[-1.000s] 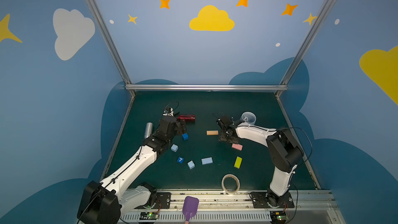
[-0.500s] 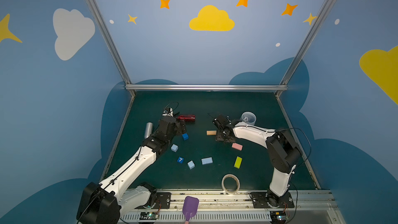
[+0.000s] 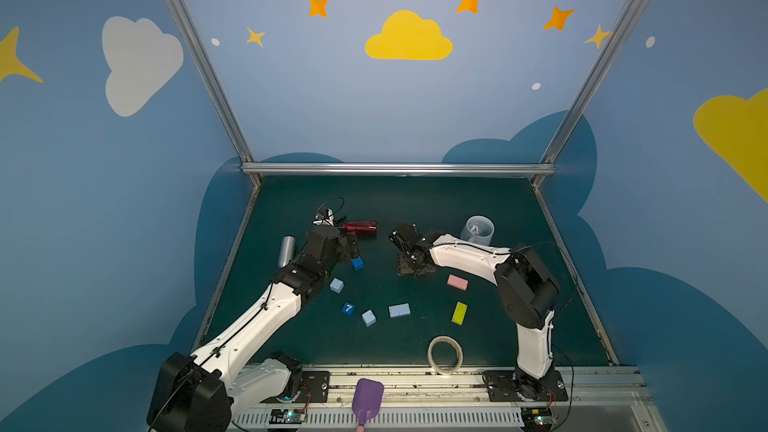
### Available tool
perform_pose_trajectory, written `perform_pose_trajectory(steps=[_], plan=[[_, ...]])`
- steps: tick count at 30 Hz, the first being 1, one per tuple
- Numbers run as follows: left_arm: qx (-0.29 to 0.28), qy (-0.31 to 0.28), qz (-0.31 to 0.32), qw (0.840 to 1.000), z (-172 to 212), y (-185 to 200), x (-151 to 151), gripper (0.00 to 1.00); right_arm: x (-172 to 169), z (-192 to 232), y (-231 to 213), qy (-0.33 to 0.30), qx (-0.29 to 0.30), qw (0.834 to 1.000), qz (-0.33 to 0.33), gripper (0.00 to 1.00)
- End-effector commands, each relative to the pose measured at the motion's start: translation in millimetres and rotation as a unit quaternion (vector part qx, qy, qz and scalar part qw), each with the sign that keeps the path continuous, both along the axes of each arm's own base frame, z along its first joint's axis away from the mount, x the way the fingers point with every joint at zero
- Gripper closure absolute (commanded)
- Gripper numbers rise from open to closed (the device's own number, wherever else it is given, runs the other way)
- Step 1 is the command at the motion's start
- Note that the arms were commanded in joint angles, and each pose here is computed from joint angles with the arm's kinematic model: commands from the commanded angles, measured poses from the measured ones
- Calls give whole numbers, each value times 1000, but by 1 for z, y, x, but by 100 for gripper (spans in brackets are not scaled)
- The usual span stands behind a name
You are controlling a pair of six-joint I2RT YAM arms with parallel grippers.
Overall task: Build the wood block tower
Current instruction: 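Lift the wooden block with the right gripper and carry it to block 62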
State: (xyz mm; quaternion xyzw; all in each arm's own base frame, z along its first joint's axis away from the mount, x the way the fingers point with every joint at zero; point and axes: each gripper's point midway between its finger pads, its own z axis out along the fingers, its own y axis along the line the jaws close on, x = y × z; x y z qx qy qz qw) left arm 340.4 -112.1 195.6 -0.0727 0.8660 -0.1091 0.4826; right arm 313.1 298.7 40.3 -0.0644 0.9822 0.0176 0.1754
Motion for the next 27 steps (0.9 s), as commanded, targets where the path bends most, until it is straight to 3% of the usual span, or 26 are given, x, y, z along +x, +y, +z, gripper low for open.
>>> perform_pose_trajectory(steps=[1, 27], plan=[[8, -2, 1, 1000, 0, 3, -4, 9, 1, -3, 4, 9, -7, 1000, 11, 38], [14, 0, 4, 1000, -2, 4, -3, 8, 15, -17, 5, 15, -24, 1000, 6, 35]])
